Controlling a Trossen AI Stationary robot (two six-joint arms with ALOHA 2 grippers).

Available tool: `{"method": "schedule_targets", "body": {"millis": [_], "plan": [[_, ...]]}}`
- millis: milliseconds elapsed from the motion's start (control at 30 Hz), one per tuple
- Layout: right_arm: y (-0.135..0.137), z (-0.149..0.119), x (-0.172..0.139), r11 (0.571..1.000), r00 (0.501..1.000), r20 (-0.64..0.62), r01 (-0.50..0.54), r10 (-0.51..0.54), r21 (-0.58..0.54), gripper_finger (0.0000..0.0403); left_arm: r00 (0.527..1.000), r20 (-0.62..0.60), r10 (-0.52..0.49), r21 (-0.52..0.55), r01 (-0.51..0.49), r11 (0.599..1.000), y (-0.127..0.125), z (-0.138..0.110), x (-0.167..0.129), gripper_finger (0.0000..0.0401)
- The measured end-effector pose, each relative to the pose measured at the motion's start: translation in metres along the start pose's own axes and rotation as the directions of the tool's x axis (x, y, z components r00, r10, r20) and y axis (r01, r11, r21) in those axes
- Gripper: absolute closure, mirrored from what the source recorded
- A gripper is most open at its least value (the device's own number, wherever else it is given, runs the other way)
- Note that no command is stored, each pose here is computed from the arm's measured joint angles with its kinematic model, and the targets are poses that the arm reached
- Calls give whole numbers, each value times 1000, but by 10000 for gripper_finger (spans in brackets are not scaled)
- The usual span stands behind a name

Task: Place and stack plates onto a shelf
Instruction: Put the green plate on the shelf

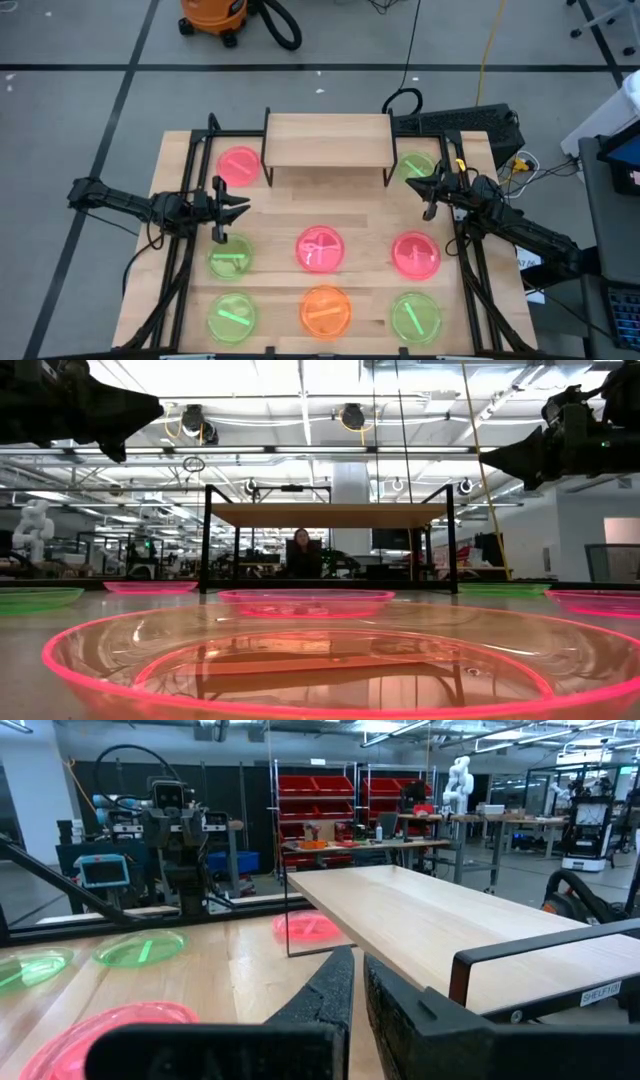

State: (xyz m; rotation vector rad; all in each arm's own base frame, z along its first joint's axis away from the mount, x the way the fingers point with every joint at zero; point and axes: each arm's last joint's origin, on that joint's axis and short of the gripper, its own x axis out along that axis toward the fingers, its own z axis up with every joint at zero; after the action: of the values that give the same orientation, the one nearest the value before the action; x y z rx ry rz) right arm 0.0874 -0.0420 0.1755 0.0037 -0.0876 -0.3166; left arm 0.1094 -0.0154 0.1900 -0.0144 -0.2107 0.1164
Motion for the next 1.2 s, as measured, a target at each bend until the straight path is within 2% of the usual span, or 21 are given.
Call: {"method": "schedule_targets", "body": {"millis": [400, 767, 1200], "plan": [[0, 0, 0, 1000, 1000, 4, 0, 0, 14, 390, 1000, 0, 0, 0, 0, 1000, 0, 0, 0, 313], [0, 11, -1, 999, 993, 115, -9, 5, 40, 390, 1000, 0, 0, 0, 0, 1000, 0, 0, 0, 313], [-3, 2, 7, 999, 999, 4, 52, -52, -14, 390, 1000, 0, 0, 0, 0, 1000, 0, 0, 0, 313]]}}
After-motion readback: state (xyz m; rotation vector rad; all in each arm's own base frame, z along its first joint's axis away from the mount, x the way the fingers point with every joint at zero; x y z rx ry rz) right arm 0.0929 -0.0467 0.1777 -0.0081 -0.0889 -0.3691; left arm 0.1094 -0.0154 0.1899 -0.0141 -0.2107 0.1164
